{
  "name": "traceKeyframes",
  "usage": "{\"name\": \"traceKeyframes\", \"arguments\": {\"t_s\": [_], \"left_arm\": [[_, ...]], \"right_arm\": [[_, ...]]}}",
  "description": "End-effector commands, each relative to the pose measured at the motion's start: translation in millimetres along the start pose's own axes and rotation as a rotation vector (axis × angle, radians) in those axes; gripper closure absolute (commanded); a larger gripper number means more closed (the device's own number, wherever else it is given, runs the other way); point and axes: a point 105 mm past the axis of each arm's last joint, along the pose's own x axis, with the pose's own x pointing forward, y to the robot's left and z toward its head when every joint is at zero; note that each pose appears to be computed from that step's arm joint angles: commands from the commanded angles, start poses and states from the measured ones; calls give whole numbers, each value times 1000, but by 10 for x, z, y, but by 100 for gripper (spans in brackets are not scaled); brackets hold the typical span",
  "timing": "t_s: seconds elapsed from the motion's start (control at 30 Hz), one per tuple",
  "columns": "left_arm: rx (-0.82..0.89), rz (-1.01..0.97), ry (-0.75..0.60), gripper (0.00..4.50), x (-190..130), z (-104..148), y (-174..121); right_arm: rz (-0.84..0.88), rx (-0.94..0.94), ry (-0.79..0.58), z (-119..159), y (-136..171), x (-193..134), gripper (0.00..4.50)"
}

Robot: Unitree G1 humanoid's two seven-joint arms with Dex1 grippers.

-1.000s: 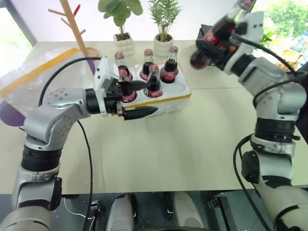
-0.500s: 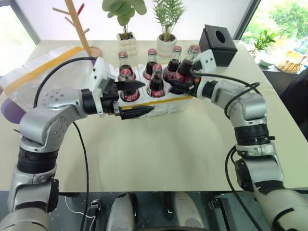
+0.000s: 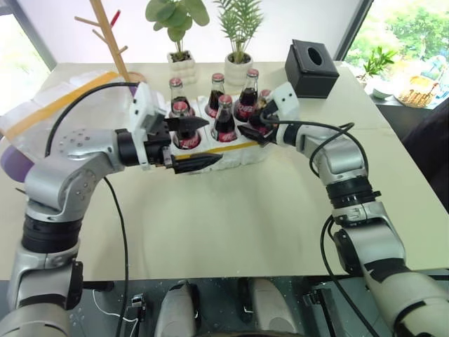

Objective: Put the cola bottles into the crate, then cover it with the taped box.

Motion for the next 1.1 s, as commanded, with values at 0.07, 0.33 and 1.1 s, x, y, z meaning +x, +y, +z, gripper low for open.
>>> {"name": "traceKeyframes", "arguments": {"t_s": [0.07, 0.33, 1.1], "left_arm": [[52, 63, 19, 0, -295, 128, 4], [49, 335, 224, 0, -1348, 217, 166], [39, 785, 912, 0, -3332, -237, 883]], "right_arm": [[29, 12, -93, 349, -52, -329, 3], [42, 14, -177, 888, -316, -1265, 3], [484, -150, -295, 1159, 331, -1610, 3]]}}
